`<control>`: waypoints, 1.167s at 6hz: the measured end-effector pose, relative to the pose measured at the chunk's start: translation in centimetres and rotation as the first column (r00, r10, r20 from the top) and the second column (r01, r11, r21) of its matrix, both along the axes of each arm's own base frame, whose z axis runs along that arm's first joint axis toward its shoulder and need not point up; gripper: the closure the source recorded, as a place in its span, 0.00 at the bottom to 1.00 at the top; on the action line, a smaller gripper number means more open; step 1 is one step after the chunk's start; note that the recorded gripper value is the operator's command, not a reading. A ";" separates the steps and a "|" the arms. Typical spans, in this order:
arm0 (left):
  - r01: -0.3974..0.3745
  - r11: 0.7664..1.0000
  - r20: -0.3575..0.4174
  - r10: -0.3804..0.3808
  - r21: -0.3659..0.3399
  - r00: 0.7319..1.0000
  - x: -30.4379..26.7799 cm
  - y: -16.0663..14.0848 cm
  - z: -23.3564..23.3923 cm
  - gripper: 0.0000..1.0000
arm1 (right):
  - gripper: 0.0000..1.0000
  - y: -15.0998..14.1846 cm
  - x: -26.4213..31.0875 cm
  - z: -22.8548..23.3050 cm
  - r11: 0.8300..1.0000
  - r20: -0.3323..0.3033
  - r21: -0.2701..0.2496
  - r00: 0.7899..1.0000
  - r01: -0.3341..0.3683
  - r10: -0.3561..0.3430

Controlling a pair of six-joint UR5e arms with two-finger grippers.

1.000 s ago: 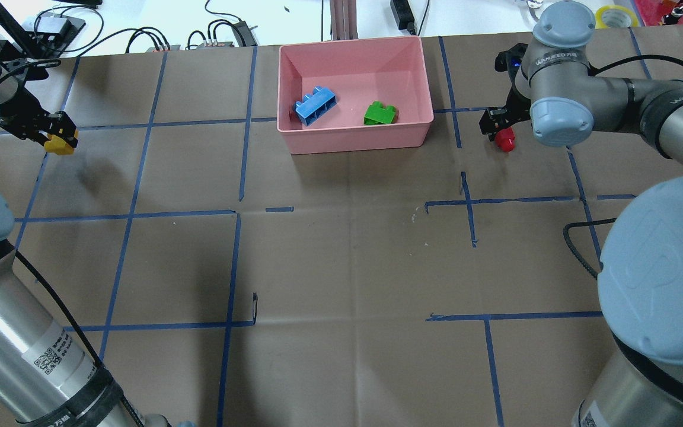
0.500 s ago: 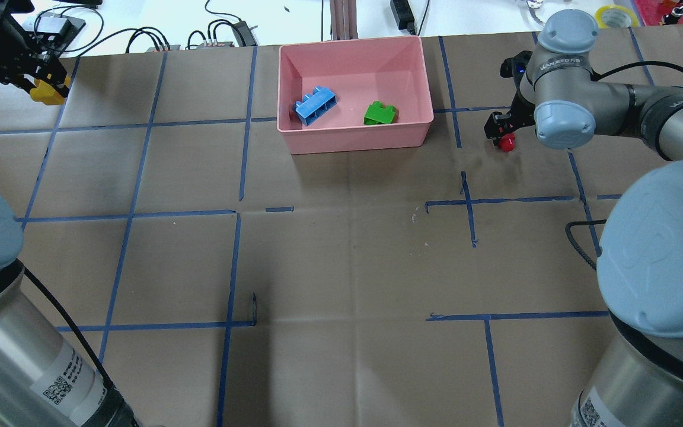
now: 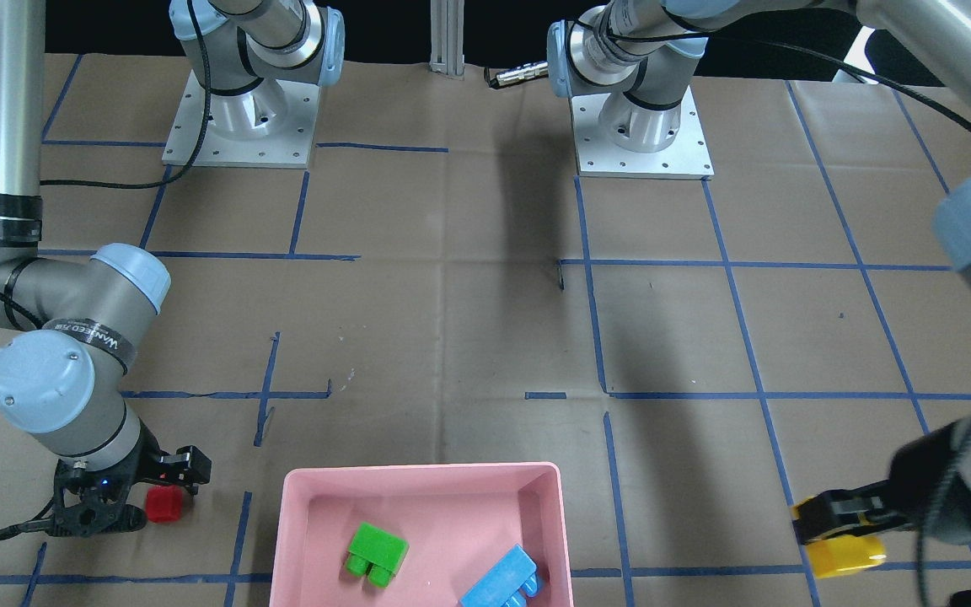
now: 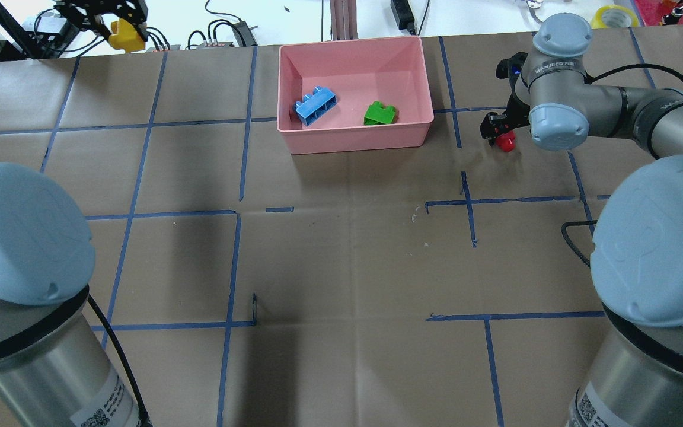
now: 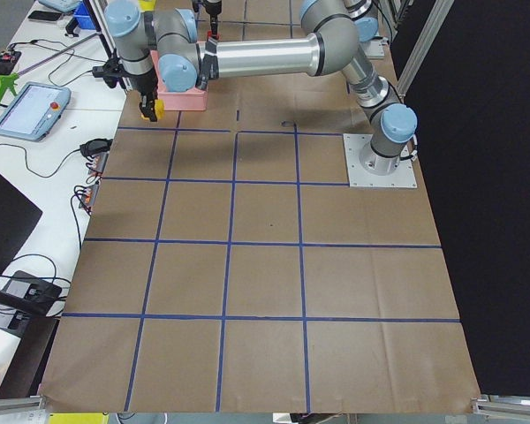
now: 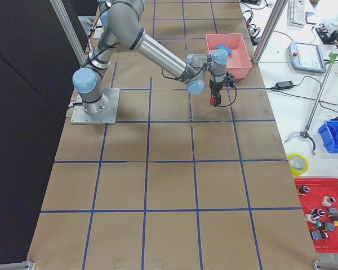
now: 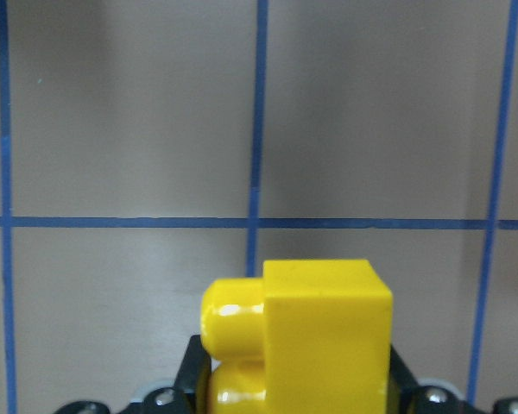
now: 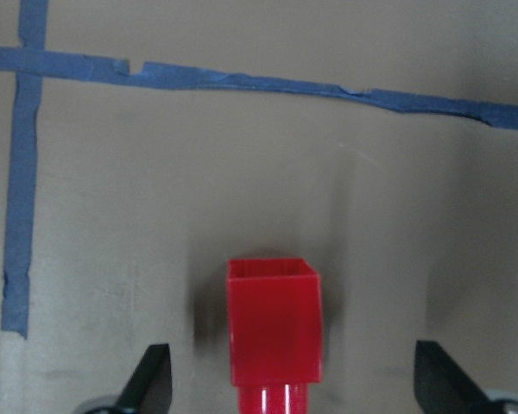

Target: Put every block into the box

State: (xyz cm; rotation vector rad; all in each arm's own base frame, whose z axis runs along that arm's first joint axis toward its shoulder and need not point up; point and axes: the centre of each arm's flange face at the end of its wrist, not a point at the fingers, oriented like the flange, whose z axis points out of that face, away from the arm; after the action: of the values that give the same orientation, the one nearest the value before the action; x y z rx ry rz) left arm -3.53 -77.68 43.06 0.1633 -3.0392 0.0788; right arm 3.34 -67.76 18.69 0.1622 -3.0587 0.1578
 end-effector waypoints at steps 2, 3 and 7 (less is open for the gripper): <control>-0.090 0.995 -0.073 0.092 0.032 0.993 -14.4 0.1 -3.1 0.90 | 0.34 -0.1 0.4 -0.2 1.000 0.022 -0.003 1.000 -0.004 0.005; -0.098 0.995 -0.081 0.100 0.032 0.992 -20.1 0.0 -6.1 0.90 | 0.55 -0.2 0.5 -0.2 1.000 0.035 -0.006 0.999 -0.007 0.007; -0.098 0.995 -0.040 0.099 0.026 0.994 -25.7 -0.9 -15.6 0.00 | 0.96 0.2 0.1 0.8 1.000 0.021 -0.010 1.000 -0.010 0.010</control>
State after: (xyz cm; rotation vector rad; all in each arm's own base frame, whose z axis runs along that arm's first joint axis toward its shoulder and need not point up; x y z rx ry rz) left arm -29.28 -78.55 27.48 0.3125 -2.9911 0.0462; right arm 3.46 -67.56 19.53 0.1763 -3.0779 0.1763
